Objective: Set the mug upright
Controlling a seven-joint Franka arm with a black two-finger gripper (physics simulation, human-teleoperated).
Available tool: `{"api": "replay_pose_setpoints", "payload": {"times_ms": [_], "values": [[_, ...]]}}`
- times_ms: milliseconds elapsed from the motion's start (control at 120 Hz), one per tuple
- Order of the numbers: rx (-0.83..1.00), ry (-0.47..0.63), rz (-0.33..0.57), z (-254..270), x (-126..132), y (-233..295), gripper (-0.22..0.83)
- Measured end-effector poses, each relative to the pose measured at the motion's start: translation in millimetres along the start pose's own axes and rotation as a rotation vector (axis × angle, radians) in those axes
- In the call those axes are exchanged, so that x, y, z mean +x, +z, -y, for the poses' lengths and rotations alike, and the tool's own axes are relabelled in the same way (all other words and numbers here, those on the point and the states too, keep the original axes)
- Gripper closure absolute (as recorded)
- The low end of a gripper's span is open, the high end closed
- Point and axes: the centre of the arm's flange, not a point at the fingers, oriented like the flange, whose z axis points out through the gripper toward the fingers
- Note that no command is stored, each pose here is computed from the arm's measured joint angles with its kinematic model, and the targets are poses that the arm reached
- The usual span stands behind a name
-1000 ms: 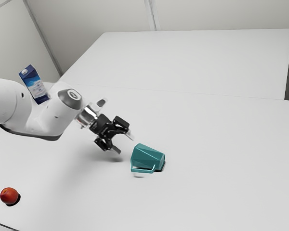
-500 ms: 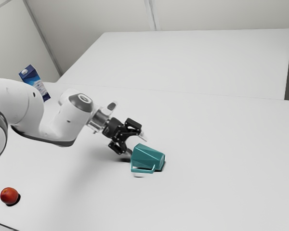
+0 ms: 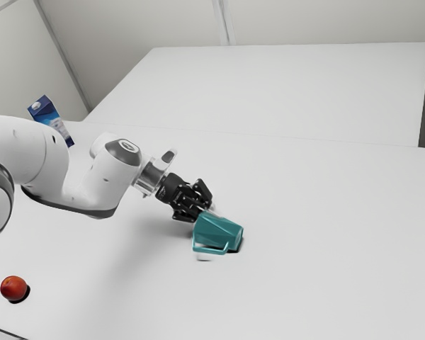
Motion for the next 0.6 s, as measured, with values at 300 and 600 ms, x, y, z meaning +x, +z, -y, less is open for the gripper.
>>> {"api": "replay_pose_setpoints", "payload": {"times_ms": [300,600], "values": [[-0.019,0.027,-0.017,-11.6,-3.9,-5.2,0.75],[-0.023,0.046,-0.012,-19.8,-18.2,-5.5,0.78]]}}
